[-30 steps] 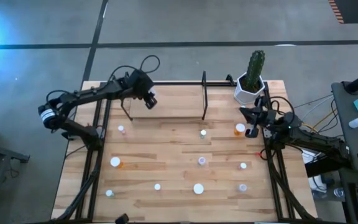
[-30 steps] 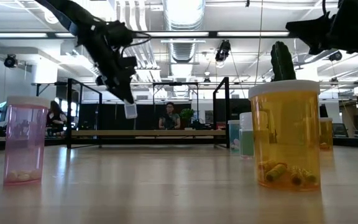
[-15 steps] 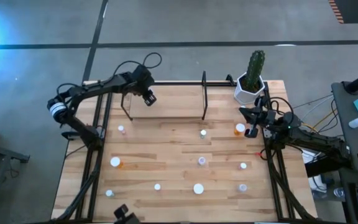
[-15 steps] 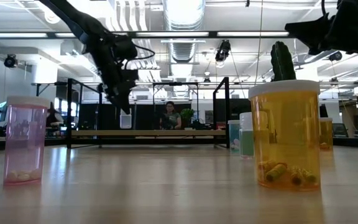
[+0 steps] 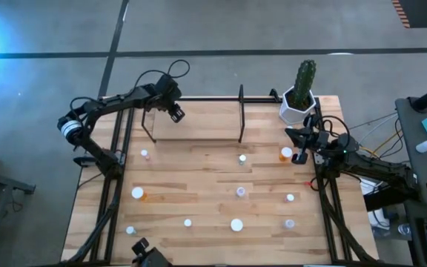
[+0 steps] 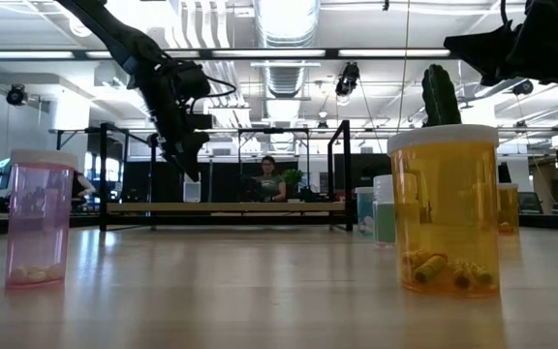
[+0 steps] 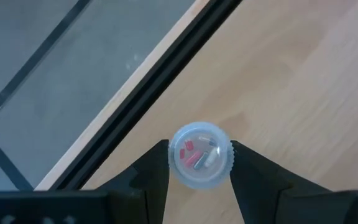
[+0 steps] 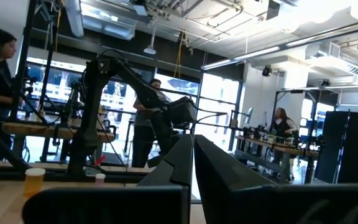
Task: Pick and place medicine bottles onto shelf by color
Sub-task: Put the top transparent pill bottle on the shelf
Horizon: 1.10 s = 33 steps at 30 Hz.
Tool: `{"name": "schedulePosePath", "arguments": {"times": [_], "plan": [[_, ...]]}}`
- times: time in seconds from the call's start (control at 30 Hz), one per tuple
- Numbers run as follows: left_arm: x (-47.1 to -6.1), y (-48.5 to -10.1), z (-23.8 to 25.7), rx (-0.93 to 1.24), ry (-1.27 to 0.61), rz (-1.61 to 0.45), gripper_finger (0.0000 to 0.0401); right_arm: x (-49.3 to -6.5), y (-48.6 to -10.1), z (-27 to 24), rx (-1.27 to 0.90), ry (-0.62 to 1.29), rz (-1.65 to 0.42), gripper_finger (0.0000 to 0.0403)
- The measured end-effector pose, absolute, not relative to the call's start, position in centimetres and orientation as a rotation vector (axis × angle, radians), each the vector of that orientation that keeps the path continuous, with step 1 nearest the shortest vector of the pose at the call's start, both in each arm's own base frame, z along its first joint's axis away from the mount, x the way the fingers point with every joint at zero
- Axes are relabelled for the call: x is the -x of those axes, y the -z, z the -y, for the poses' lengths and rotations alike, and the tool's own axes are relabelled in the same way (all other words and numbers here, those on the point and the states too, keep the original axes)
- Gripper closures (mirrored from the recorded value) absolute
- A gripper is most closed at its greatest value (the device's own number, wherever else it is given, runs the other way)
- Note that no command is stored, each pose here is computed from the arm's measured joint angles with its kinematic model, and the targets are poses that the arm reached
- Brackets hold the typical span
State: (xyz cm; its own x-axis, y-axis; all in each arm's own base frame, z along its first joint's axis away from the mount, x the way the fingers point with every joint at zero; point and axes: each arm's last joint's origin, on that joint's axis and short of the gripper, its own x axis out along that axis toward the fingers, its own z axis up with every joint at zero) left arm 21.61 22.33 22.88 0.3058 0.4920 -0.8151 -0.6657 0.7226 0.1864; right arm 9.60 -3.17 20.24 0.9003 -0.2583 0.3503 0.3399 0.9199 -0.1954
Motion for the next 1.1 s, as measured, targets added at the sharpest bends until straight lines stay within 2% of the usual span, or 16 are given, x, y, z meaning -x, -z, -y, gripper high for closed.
{"name": "schedulePosePath", "arguments": {"times": [0.9,1.1], "plan": [[-21.91,-22.85,-22.1,0.245,-0.736,-0.966,0.0269,-9.6,-20.25,3.17,0.257,0.313,0.326,0.0394],[-21.93,-22.85,-22.08,0.246,-0.732,-0.964,0.0236,-9.6,-20.25,3.18,0.257,0.313,0.326,0.0394]]}}
